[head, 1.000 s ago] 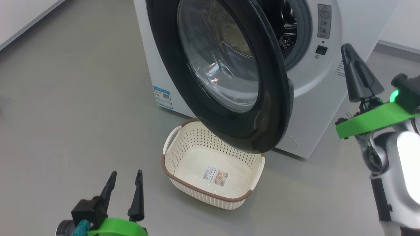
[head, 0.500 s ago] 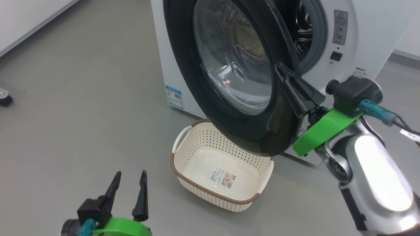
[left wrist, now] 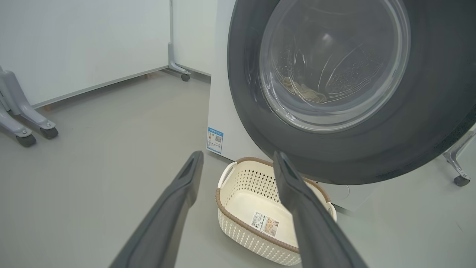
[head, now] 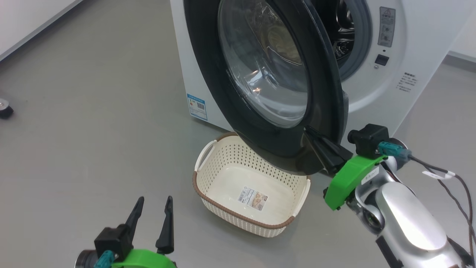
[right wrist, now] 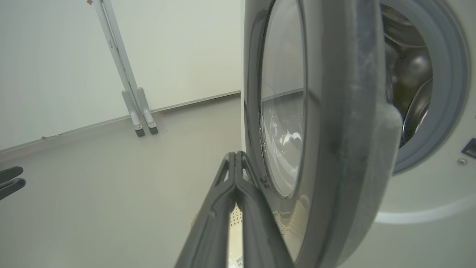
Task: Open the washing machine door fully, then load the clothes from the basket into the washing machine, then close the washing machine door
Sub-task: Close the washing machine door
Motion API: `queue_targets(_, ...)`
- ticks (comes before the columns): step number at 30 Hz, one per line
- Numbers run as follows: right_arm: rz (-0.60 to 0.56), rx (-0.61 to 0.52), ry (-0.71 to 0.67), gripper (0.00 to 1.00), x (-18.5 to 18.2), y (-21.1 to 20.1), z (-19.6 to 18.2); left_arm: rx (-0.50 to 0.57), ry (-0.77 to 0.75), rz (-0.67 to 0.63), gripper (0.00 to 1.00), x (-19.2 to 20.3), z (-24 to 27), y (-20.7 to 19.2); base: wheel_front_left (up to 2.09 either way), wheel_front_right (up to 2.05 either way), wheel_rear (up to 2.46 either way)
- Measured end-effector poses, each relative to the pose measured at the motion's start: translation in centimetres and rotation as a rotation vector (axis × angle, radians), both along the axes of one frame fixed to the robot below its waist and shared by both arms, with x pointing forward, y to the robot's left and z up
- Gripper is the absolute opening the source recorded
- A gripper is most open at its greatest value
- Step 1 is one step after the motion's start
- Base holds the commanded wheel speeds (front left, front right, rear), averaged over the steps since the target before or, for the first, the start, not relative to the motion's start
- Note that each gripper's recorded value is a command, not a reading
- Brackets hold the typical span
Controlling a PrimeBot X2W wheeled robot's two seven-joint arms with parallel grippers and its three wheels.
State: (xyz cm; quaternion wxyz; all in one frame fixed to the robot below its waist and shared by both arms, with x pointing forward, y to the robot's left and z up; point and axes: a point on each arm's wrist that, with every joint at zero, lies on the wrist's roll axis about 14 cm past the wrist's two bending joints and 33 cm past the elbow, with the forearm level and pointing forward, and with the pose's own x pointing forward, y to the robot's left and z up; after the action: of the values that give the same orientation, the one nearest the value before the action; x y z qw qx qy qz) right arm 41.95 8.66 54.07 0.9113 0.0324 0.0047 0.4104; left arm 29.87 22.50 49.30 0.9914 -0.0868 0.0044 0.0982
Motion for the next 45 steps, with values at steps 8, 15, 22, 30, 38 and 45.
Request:
queue_targets(8,0.019,-0.029,0.042,0.0,0.8,1.0,-1.9,-0.008,-0.006,-0.014,1.0,0.9,0.2,-0.5,0.0,0.0,0.0)
queue_targets(15,0.024,-0.033,0.072,0.0,1.0,1.7,-3.0,-0.008,-0.001,-0.015,1.0,1.0,-0.1,-0.6,0.0,0.0,0.0)
queue_targets(22,0.018,-0.036,0.077,0.0,2.6,2.1,-3.4,-0.01,0.015,-0.012,1.0,1.2,-0.5,-0.6,0.0,0.0,0.0)
queue_targets(30,0.01,-0.043,0.104,0.0,3.8,2.4,-4.6,-0.013,0.01,-0.001,1.0,1.9,-0.4,-0.5,0.0,0.0,0.0)
queue_targets(38,-0.024,-0.055,0.098,0.0,6.5,1.5,-5.0,-0.013,0.055,0.014,1.0,2.1,-1.7,-0.2,0.0,0.0,0.0)
queue_targets(45,-0.101,-0.063,0.067,0.0,11.7,-0.6,-4.7,-0.008,0.051,0.022,1.0,4.0,-1.5,-0.2,0.0,0.0,0.0)
